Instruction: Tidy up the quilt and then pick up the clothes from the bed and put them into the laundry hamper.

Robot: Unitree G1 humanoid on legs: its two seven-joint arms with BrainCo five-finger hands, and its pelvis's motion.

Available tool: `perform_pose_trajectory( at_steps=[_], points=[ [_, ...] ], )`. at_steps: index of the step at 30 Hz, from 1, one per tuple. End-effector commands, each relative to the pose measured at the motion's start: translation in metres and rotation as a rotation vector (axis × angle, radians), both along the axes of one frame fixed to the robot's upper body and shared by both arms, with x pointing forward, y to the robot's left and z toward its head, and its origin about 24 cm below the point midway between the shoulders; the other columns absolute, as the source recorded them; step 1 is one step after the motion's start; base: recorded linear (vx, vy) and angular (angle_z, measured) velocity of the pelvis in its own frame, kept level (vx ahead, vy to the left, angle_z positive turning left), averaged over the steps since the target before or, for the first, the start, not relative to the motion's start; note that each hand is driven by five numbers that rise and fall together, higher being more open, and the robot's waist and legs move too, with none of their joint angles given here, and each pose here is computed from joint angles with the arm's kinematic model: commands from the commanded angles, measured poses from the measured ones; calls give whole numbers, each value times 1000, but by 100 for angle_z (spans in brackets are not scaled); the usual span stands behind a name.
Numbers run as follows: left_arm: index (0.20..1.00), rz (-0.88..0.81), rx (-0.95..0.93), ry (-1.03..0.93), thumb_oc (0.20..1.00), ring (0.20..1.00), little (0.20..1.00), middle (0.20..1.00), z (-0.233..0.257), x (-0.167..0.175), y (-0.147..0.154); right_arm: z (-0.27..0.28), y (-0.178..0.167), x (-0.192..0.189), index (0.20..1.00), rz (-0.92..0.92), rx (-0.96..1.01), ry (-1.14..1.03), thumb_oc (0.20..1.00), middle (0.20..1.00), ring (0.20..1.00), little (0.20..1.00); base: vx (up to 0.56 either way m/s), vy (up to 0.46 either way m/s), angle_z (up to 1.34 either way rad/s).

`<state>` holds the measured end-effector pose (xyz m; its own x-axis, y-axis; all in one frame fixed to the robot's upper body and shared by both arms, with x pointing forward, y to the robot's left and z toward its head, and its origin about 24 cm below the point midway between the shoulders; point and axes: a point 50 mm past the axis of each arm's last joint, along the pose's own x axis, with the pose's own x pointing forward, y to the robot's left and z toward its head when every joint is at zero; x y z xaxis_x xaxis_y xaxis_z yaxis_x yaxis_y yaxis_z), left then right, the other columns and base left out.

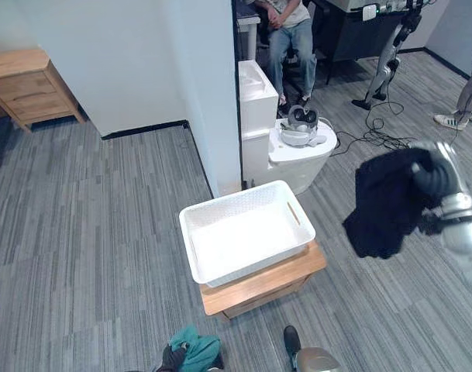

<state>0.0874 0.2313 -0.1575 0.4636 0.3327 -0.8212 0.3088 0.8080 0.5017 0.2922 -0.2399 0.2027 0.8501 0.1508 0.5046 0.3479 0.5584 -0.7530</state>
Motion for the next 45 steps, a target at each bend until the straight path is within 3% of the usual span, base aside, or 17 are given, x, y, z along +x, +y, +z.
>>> perform_pose_trajectory(
  at_steps=[1, 6, 12, 18, 27, 28, 29, 37, 44, 45],
  points=[
    [200, -24, 61, -35, 200, 200, 200, 200, 5, 13, 11, 74, 44, 4, 200, 210, -31, -278, 200, 200, 200, 200, 0, 0, 0],
    [200, -22, 70, -41, 200, 200, 200, 200, 4, 11, 6, 111, 88, 18, 200, 296, -88, -380, 200, 200, 200, 200, 31, 1, 12],
    [200, -1, 83, -36, 200, 200, 200, 200, 2, 9, 5, 116, 91, 35, 200, 232, -19, -392, 200, 200, 200, 200, 13, 1, 12],
    [200, 31, 77, -51, 200, 200, 200, 200, 3, 7, 4, 52, 59, 66, 200, 24, 57, -171, 200, 200, 200, 200, 4, -19, 11],
    [200, 53, 93, -167, 200, 200, 200, 200, 13, 25, 13, -34, 55, 66, 200, -80, 47, 40, 200, 200, 200, 200, -5, -2, -1],
    [200, 86, 73, -209, 200, 200, 200, 200, 17, 33, 13, -43, 56, 64, 304, -92, 3, 53, 304, 304, 304, 304, 22, -33, 5],
    [200, 114, 54, -249, 200, 200, 200, 200, 20, 39, 14, -56, 57, 62, 1000, -107, -32, 80, 1000, 1000, 1000, 1000, 41, -41, 7],
    [200, 157, -52, -607, 200, 200, 200, 200, 66, 101, 13, -127, 58, 37, 1000, -123, -118, 287, 1000, 1000, 1000, 1000, 25, -28, 5],
    [200, 107, -59, -958, 200, 200, 200, 200, 138, 133, 38, -175, -1, -25, 1000, -298, -59, 436, 1000, 1000, 1000, 1000, 15, -9, -4],
    [200, 109, -104, -1053, 200, 200, 200, 200, 159, 138, 41, -188, -28, -52, 1000, -416, -55, 479, 1000, 1000, 1000, 1000, 22, -7, -8]
  ],
)
